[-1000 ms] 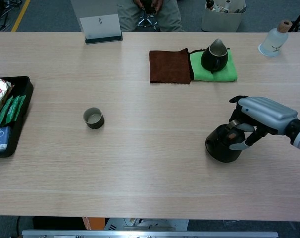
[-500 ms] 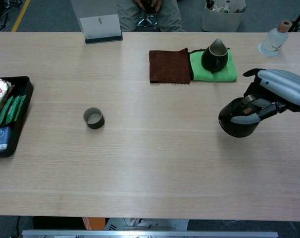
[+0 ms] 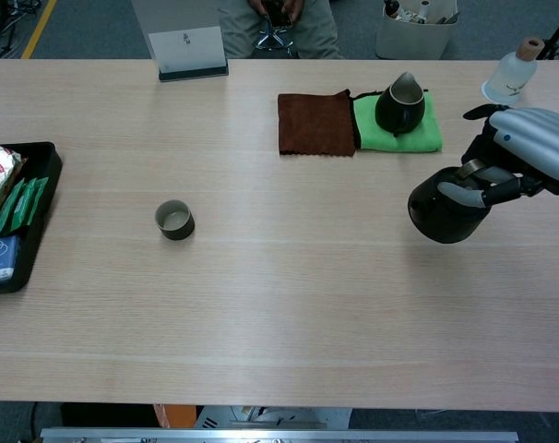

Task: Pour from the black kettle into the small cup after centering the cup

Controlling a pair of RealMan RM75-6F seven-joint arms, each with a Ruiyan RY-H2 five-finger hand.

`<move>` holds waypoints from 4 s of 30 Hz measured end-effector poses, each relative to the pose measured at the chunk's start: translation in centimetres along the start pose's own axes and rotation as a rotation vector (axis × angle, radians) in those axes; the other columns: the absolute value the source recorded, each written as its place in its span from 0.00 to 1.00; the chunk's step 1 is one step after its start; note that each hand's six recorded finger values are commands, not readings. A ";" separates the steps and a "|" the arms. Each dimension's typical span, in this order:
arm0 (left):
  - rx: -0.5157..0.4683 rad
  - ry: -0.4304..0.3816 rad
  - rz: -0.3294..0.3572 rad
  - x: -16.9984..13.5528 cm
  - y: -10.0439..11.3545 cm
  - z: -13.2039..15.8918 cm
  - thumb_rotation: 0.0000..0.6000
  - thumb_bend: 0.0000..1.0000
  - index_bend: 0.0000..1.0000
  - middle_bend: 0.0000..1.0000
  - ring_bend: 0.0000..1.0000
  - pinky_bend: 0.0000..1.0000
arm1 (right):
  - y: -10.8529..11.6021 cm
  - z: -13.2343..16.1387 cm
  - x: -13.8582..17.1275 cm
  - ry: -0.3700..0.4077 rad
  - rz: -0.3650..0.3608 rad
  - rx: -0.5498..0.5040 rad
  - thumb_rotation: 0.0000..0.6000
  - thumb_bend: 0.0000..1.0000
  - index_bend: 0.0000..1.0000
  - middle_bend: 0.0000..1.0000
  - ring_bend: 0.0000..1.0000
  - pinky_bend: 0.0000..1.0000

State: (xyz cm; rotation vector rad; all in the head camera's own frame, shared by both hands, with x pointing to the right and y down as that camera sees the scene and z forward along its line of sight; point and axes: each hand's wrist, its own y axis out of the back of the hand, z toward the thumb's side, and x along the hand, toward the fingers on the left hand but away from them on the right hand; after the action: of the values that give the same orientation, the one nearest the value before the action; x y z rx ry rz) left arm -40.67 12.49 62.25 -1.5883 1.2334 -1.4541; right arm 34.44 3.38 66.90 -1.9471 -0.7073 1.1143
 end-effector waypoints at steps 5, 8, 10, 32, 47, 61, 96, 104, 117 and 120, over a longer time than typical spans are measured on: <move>-0.004 -0.003 0.002 0.0 0.0 0.0 0.42 0.06 0.27 0.23 0.18 0.15 | 0.3 0.1 0.1 0.001 -0.021 0.021 0.65 0.41 1.00 0.99 1.00 0.13; -0.005 -0.004 0.002 0.1 -0.1 0.0 0.42 0.06 0.27 0.23 0.18 0.15 | 0.6 0.2 0.1 0.003 -0.038 0.030 0.70 0.41 1.00 0.99 1.00 0.14; -0.006 -0.006 -0.001 0.1 -0.2 0.0 0.42 0.06 0.27 0.23 0.18 0.15 | 0.7 0.1 0.1 0.003 -0.050 0.042 0.75 0.42 1.00 0.99 1.00 0.15; 0.016 -0.105 -0.042 2.6 -1.1 2.3 1.00 0.06 0.26 0.24 0.18 0.15 | 3.2 -0.5 1.0 -0.020 -0.160 0.061 0.77 0.40 1.00 0.99 1.00 0.17; 0.029 -0.413 -0.209 7.4 -5.6 12.4 1.00 0.07 0.25 0.24 0.19 0.15 | 4.7 -0.7 1.5 -0.031 -0.198 0.062 0.77 0.39 1.00 1.00 1.00 0.17; 0.130 -0.482 -0.304 10.1 -11.1 17.6 1.00 0.13 0.28 0.23 0.19 0.15 | 5.7 -1.8 2.5 -0.051 -0.217 0.051 0.77 0.39 1.00 0.99 1.00 0.17; 0.241 -0.416 -0.335 13.5 -16.5 19.8 1.00 0.14 0.29 0.16 0.09 0.15 | 6.8 -3.3 3.8 -0.069 -0.237 0.030 0.77 0.39 1.00 0.99 1.00 0.17; 0.246 -0.403 -0.347 13.7 -17.0 19.9 1.00 0.18 0.34 0.16 0.09 0.15 | 6.8 -3.6 4.0 -0.075 -0.237 0.027 0.78 0.38 1.00 0.99 1.00 0.17; 0.277 -0.414 -0.356 13.9 -17.5 20.5 1.00 0.22 0.35 0.16 0.09 0.15 | 6.8 -3.8 4.2 -0.077 -0.233 0.025 0.77 0.39 1.00 0.99 1.00 0.17; 0.292 -0.417 -0.356 14.0 -17.6 20.5 1.00 0.22 0.36 0.16 0.09 0.15 | 6.8 -3.9 4.2 -0.078 -0.233 0.024 0.77 0.39 1.00 0.99 1.00 0.17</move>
State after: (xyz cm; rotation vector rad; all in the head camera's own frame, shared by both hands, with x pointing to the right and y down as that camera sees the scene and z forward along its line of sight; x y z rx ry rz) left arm -17.73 2.95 79.85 -1.8417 0.4958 -1.3382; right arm 40.40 1.47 60.63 -1.7566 -0.9326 1.0533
